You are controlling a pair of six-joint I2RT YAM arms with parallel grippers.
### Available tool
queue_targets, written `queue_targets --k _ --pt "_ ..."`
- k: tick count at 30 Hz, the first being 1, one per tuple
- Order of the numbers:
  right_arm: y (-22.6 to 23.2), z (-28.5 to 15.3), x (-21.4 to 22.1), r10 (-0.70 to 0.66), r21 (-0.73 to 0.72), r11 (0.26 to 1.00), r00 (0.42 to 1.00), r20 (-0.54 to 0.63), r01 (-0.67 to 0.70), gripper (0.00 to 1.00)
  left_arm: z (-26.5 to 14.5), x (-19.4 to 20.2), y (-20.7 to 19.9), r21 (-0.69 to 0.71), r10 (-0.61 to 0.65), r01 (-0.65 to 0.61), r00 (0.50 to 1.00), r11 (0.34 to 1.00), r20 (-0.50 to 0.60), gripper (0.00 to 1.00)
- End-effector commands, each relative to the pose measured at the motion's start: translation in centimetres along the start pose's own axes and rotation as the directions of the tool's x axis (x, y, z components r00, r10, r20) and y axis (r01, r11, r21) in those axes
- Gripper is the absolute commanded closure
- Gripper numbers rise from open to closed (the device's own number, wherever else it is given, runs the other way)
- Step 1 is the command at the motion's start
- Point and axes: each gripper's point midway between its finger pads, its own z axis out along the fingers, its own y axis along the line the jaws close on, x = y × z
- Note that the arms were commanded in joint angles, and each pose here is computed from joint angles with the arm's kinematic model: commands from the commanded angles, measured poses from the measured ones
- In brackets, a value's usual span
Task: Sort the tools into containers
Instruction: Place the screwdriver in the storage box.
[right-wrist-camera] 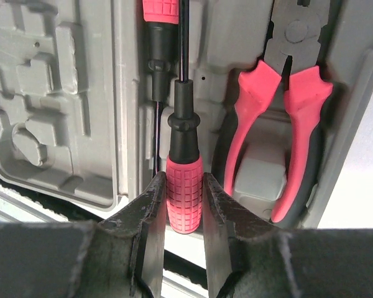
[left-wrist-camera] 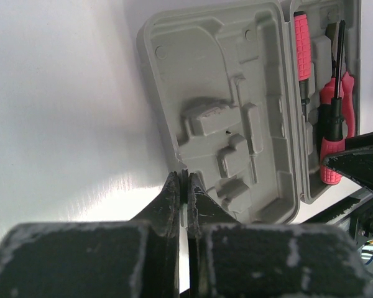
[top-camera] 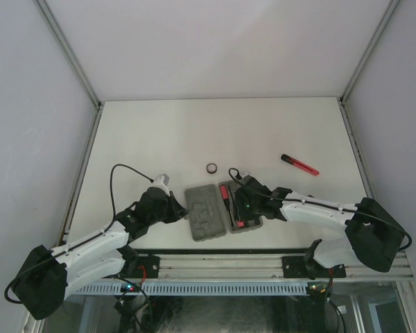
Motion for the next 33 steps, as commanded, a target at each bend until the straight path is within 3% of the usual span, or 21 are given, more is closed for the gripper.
queue_targets --k 1,12,24,29,33 --pt "0.9 0.0 -2.1 0.032 -0.009 0.999 0.998 0.061 -0.031 0.93 -0.1 0.5 0.0 0.027 0.002 -0.002 1.000 1.000 -0.006 1.00" --pt "0.1 0.7 -0.8 0.070 0.047 0.996 0.997 0.009 -0.071 0.83 -0.1 0.5 0.1 0.031 0.003 -0.003 1.000 1.000 -0.001 1.00" --pt "-0.2 -0.2 -1.0 0.076 0.060 0.995 0.997 0.028 -0.078 0.61 -0.3 0.4 0.5 0.023 0.002 -0.003 1.000 1.000 0.019 1.00" --pt "0.0 -1.2 -1.6 0.062 0.058 0.996 0.997 0.054 -0.065 0.59 -0.3 0.3 0.4 0.027 0.009 -0.010 1.000 1.000 0.021 1.00" --pt "0.3 -1.9 -2.3 0.029 0.050 0.998 0.996 0.083 -0.034 0.63 -0.4 0.2 0.0 0.042 0.029 -0.030 0.999 0.999 0.021 1.00"
